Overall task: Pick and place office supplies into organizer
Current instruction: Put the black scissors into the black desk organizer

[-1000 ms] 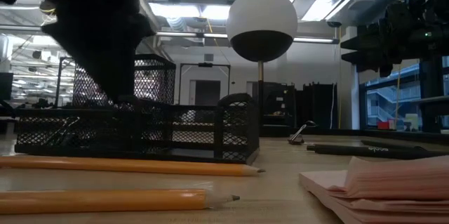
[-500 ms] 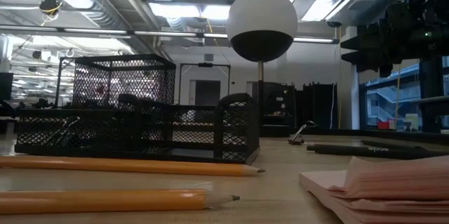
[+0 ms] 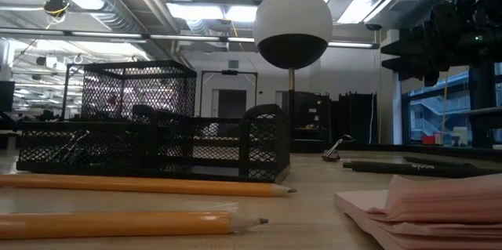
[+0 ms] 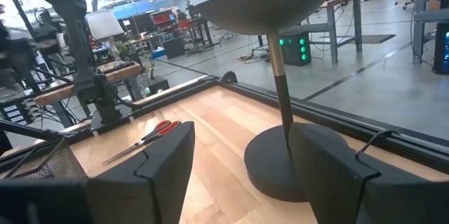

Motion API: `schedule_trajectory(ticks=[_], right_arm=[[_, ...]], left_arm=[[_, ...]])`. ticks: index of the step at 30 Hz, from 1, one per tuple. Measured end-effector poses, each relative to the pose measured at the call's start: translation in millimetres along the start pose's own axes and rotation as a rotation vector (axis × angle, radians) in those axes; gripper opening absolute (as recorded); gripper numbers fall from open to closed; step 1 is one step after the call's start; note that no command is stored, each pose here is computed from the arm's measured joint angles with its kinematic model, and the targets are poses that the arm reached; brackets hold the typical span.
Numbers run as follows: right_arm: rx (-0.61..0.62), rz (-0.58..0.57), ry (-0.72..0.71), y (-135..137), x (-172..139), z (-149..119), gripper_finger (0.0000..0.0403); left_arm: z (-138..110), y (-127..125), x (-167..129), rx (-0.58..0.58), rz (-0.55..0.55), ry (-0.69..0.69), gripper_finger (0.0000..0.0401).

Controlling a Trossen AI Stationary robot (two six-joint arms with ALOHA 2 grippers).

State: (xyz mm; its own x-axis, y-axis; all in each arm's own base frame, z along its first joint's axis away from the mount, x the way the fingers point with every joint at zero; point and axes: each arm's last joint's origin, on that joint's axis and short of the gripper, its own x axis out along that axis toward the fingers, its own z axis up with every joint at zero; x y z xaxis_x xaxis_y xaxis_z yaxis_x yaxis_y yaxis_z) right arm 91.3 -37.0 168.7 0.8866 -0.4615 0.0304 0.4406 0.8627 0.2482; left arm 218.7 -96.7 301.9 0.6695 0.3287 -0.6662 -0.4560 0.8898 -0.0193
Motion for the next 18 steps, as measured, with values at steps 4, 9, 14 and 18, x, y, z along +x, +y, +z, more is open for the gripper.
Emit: schedule_trajectory(ticks=[4,9,14,18], right_arm=[[-0.015,0.0,0.0,0,0,0,0.0236],[-0.014,0.0,0.0,0,0,0,0.0236],[-0.014,0.0,0.0,0,0,0,0.0236],[-0.016,0.0,0.0,0,0,0,0.0236]], left_arm=[[-5,20,11,-0.058,0.091,-0.006,0.0077],[0,45,26,-0.158,0.256,-0.007,0.0077],[9,72,41,-0.231,0.4,0.012,0.0078],[12,93,51,-0.201,0.442,0.134,0.0086]])
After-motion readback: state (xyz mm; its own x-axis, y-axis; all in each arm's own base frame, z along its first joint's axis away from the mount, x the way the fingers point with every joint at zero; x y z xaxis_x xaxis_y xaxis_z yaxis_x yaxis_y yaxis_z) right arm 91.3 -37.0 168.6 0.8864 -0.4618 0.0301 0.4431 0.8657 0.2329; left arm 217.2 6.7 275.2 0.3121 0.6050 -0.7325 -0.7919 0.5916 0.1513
